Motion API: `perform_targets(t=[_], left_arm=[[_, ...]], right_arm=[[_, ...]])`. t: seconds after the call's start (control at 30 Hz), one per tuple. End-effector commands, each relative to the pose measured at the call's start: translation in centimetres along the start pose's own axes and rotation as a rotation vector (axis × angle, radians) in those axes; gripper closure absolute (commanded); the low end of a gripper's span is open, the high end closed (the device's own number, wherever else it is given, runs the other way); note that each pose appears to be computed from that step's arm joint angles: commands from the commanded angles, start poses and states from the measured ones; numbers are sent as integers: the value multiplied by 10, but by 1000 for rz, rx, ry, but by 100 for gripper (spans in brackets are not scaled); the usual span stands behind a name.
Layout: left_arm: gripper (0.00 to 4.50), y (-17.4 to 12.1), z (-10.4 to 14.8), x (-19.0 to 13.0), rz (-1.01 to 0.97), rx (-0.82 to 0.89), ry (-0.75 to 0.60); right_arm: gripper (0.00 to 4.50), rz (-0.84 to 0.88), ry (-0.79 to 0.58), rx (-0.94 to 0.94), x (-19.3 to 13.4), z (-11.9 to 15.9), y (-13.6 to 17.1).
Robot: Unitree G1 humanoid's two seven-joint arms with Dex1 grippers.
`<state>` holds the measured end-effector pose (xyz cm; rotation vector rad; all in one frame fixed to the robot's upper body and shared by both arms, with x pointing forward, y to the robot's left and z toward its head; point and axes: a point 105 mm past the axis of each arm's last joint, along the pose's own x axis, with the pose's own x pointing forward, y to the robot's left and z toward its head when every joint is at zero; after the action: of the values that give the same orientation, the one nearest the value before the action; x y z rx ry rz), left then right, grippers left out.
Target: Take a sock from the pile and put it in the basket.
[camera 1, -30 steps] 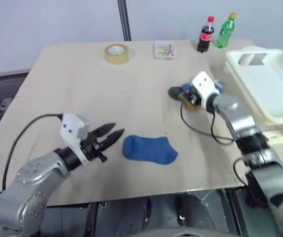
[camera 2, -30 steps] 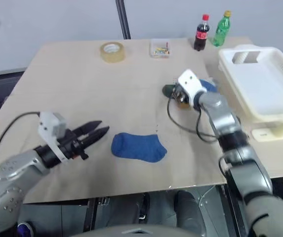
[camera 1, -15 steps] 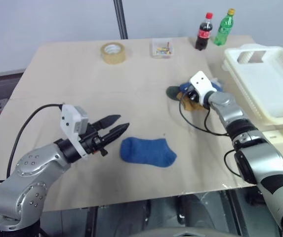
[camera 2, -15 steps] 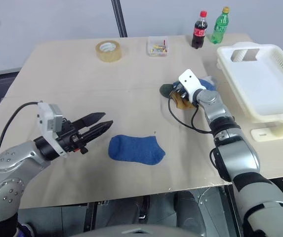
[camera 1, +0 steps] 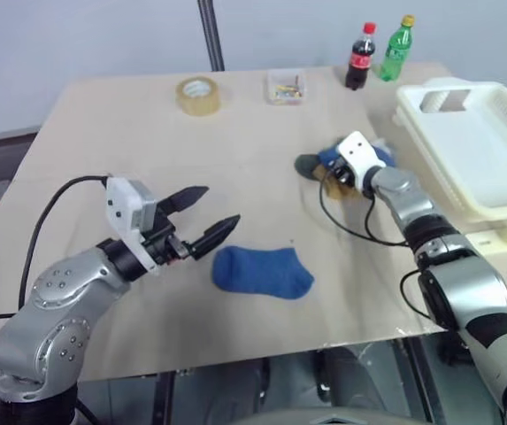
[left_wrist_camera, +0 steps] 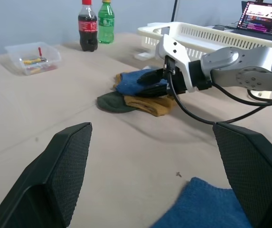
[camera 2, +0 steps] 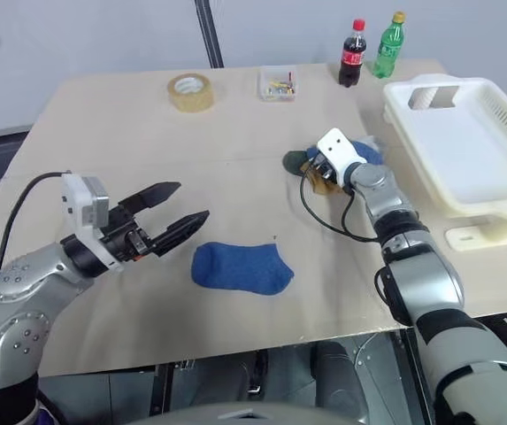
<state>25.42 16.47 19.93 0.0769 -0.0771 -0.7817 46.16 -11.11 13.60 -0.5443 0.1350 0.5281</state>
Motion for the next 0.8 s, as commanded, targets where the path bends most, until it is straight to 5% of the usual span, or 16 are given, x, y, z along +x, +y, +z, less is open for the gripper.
perform_targets(t=[0.03,0.1,0.3,0.8], left_arm=[[15,-2,3,0,0,20,-21],[15,-2,3,0,0,21,-22],[0,-3,2,0,1,25,-24],[0,4,-12,0,53,-8,-18]], right_arm=[[257,5,-41,-7,1,12,0],[257,-6,-44,-5,2,13,-1],[444,-14,-62,1,5,20,0],[444,151,-187,24,0,55,33]])
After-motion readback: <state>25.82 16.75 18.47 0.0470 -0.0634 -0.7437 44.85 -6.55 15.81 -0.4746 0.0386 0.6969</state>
